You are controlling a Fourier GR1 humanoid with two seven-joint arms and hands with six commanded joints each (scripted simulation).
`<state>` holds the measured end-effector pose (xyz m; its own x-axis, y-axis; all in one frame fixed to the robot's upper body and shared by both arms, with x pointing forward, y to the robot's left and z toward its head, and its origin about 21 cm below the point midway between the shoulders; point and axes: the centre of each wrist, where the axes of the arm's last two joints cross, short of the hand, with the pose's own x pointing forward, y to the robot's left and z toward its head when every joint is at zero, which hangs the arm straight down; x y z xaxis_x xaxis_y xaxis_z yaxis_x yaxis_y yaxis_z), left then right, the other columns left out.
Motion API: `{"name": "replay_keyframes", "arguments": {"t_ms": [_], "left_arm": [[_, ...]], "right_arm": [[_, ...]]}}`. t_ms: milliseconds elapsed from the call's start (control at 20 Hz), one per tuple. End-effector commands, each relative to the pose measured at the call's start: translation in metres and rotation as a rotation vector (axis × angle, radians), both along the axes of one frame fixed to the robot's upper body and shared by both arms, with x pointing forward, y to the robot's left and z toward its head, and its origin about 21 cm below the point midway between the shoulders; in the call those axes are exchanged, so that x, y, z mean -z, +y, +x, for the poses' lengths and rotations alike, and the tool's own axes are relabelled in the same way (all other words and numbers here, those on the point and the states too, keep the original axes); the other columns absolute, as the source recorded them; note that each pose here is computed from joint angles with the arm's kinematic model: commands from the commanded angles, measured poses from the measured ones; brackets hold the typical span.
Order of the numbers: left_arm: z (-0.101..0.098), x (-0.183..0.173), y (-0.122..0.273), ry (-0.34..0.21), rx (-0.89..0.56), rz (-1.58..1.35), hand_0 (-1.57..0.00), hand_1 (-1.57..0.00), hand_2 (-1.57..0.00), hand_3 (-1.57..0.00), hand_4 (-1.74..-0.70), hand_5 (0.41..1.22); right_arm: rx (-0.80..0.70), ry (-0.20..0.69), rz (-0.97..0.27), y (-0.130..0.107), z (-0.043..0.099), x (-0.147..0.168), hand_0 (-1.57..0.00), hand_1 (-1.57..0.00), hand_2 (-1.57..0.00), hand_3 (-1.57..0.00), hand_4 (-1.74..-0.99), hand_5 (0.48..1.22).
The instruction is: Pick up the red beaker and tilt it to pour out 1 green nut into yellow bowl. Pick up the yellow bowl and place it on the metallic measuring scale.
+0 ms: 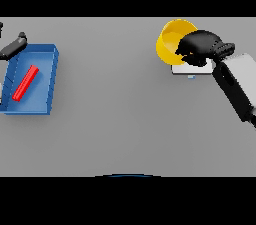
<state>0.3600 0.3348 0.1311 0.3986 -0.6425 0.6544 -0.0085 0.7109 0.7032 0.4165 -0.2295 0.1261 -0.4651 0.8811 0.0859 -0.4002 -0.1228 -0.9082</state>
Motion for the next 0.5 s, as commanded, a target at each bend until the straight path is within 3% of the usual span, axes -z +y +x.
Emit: {"name": "replay_keyframes", "arguments": {"t_ms": [0,200,450], "left_arm": [[-0.003,0.000,0.001,0.002,-0.002,-0.004,0.00,0.00,0.00,0.00,-0.82,0.759],[-0.003,-0.007,-0.002,0.000,-0.023,0.005,0.00,0.00,0.00,0.00,-0.83,0.771],[-0.003,-0.003,-0.002,0.018,-0.026,-0.004,0.00,0.00,0.00,0.00,-0.85,0.783]], "right_arm": [[0.053,0.002,-0.014,-0.008,0.003,0.005,-1.56,-1.50,-1.55,-1.42,-1.727,1.221],[0.117,0.010,-0.006,-0.032,0.011,0.013,-1.53,-1.41,-1.48,-1.51,-1.729,1.221],[0.149,0.023,-0.022,-0.037,0.015,0.025,-1.45,-1.28,-1.38,-1.55,-1.730,1.221]]}}
